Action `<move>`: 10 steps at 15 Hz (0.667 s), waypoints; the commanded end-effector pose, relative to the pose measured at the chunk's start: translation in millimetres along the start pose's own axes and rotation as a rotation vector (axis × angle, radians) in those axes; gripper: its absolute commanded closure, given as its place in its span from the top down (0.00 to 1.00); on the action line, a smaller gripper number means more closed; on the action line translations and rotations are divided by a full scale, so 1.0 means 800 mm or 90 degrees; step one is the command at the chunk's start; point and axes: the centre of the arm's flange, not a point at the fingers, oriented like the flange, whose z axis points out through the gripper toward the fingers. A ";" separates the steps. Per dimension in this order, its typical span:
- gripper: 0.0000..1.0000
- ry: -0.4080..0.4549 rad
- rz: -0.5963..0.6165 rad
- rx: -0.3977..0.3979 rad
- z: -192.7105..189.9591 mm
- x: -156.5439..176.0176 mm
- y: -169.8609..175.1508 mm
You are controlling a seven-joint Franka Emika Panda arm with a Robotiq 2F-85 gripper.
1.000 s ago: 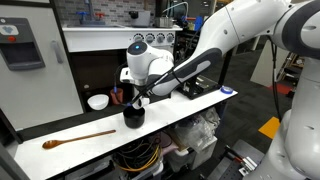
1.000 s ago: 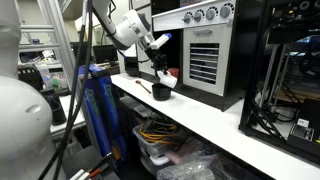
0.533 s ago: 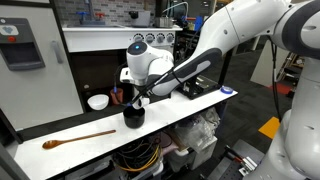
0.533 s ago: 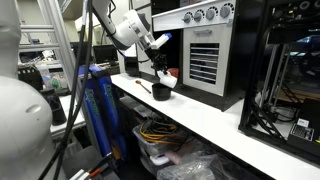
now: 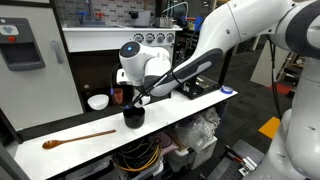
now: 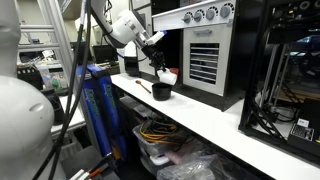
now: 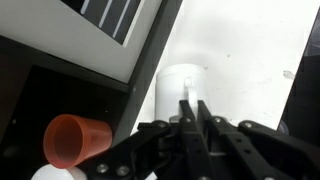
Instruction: Pour the contents of the white mug into the black bowl
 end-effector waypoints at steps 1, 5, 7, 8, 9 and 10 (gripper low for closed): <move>0.02 -0.046 -0.031 -0.008 -0.007 0.013 0.012; 0.02 -0.073 -0.057 -0.013 -0.010 0.024 0.016; 0.02 -0.082 -0.066 -0.012 -0.006 0.032 0.017; 0.02 -0.087 -0.070 -0.011 -0.003 0.035 0.019; 0.02 -0.092 -0.076 -0.008 0.001 0.039 0.019; 0.02 -0.096 -0.081 -0.007 0.004 0.044 0.019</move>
